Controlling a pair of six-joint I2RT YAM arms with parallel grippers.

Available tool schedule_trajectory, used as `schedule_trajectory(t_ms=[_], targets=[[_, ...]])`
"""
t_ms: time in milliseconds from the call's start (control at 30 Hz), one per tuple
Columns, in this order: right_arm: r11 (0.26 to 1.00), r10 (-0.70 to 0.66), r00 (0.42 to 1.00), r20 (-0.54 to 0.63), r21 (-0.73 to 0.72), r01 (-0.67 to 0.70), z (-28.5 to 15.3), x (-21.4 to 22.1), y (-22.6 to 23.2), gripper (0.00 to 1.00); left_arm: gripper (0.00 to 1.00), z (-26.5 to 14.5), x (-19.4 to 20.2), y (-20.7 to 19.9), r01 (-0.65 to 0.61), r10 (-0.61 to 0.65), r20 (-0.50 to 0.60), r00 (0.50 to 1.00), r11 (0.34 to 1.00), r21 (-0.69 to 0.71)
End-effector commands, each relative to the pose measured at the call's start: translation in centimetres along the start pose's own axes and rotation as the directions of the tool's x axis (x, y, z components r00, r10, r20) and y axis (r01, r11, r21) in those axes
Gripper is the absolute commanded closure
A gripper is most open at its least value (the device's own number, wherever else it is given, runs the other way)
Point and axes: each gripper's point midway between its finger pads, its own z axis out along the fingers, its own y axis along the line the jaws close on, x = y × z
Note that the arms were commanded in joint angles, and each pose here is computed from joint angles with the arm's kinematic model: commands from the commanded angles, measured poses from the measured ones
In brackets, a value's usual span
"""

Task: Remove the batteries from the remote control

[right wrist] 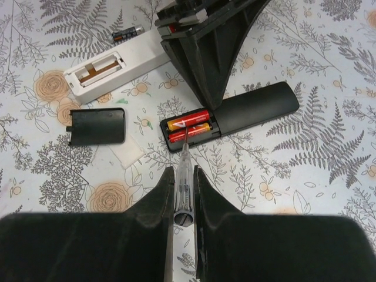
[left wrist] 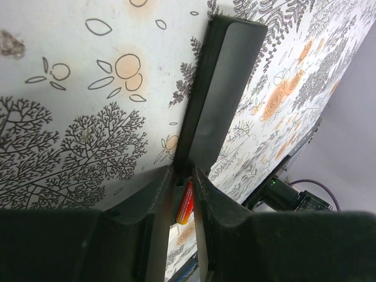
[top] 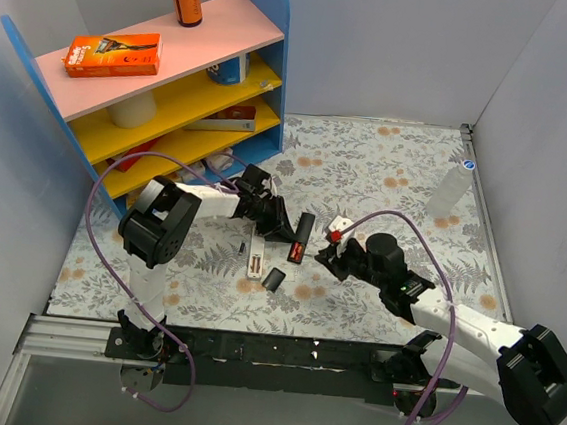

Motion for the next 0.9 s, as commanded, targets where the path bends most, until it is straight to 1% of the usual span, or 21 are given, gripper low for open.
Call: schedule_trajectory(t_ms=[0,67,200,300,333,367,500,600,667,800,867], targets=[[0.998,0.01,1.0,0.02,0.057,-0.011,-0.1,0.8,-0.7,0.99,0.82,1.4,3.0,7.9,0.07,-0.079,-0.024,0.997,0.967,-0.247],[0.996,0.03,1.0,0.008,0.083,-0.03,-0.3,1.9,-0.9,0.99,0.84,1.5,3.3,8.2,0.084,-0.094,-0.027,0.995,0.964,-0.252],[0.986,0.113,0.992,0.048,0.115,-0.118,-0.9,2.4,-0.9,0.99,0.86,1.5,3.9,8.7,0.095,-0.108,-0.035,0.994,0.961,-0.261],[0.983,0.135,0.989,0.06,0.116,-0.141,-1.3,3.1,-0.5,0.99,0.87,1.5,4.0,8.7,0.103,-0.116,-0.035,0.993,0.96,-0.26],[0.977,0.165,0.983,0.079,0.121,-0.173,-1.4,3.1,-0.5,0.99,0.87,1.5,4.1,8.8,0.105,-0.119,-0.036,0.992,0.959,-0.262],[0.976,0.167,0.982,0.088,0.123,-0.177,-1.5,3.2,-0.5,0.99,0.88,1.5,4.1,8.8,0.107,-0.121,-0.035,0.992,0.959,-0.264],[0.972,0.195,0.976,0.091,0.113,-0.205,-1.6,3.1,-0.2,0.99,0.92,1.5,4.4,9.1,0.12,-0.135,-0.038,0.99,0.955,-0.27],[0.958,0.264,0.963,0.06,0.096,-0.268,-1.3,4.2,0.4,0.99,0.94,1.6,4.5,9.0,0.128,-0.143,-0.04,0.989,0.956,-0.262],[0.952,0.289,0.954,0.076,0.085,-0.295,-1.3,4.1,0.7,0.99,0.94,1.6,4.6,9.1,0.13,-0.145,-0.041,0.989,0.956,-0.261],[0.954,0.278,0.957,0.086,0.087,-0.285,-1.5,3.9,0.6,0.99,0.92,1.3,4.4,8.7,0.125,-0.138,-0.031,0.99,0.958,-0.256],[0.963,0.253,0.962,0.099,0.072,-0.26,-1.4,2.7,0.6,0.99,0.9,1.1,4.3,8.5,0.124,-0.135,-0.026,0.99,0.959,-0.254]])
